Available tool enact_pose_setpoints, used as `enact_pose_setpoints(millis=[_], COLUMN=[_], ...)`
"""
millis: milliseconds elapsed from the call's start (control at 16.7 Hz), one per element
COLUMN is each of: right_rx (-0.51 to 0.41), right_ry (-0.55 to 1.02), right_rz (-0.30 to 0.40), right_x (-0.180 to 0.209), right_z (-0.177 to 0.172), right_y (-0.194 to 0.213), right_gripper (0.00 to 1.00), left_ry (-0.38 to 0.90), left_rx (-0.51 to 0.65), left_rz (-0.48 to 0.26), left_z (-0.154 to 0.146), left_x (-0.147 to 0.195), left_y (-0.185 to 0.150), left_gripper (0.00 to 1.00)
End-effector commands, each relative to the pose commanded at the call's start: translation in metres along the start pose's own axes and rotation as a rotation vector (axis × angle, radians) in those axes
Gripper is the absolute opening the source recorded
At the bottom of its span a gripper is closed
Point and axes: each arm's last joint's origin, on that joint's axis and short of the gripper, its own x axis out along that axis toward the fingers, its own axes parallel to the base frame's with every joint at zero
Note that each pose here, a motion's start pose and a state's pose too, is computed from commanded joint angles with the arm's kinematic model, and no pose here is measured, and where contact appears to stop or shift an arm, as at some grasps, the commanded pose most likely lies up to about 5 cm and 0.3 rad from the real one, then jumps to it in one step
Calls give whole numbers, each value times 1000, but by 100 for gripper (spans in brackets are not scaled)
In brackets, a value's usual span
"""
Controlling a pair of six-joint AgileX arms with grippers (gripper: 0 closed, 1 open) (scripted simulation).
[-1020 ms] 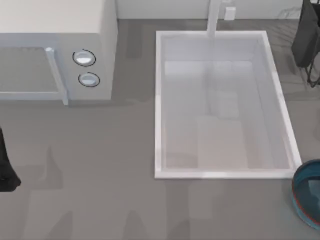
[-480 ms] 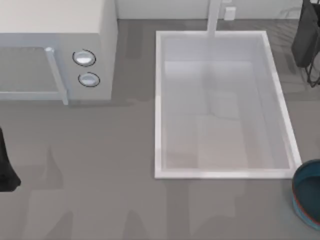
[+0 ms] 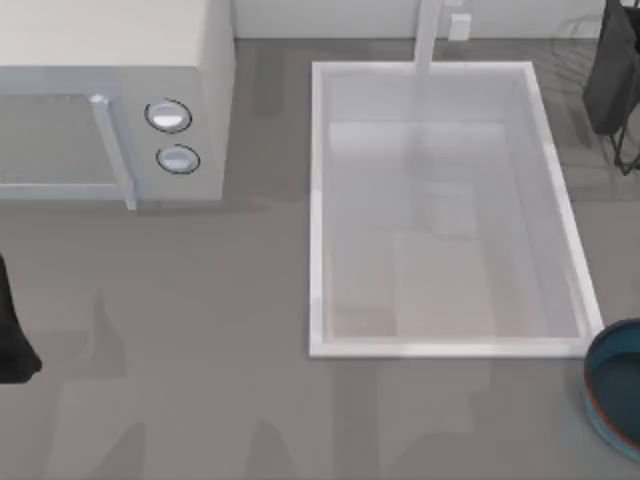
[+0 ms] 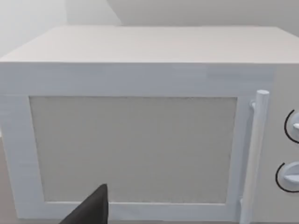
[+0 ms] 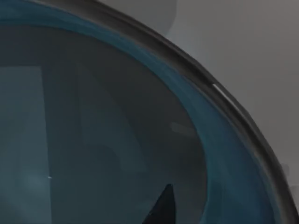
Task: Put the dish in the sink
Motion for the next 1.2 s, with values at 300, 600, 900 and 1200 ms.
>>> enact_pose_setpoints(millis=[300, 600, 900, 1200], right_rx=[0, 0, 0, 2], right_ry=[0, 0, -2, -3], right_rz=[0, 0, -1, 1], right_x=[0, 0, -1, -39], right_z=[0, 0, 0, 13], right_y=[0, 0, 0, -2], right_gripper=[2, 0, 0, 0], left_ry=[0, 0, 0, 0], left_rx=[0, 0, 0, 0], left_rz=[0, 0, 0, 0], left_z=[0, 0, 0, 0], left_x=[0, 0, 0, 0], left_y=[0, 0, 0, 0], left_gripper=[100, 100, 100, 100])
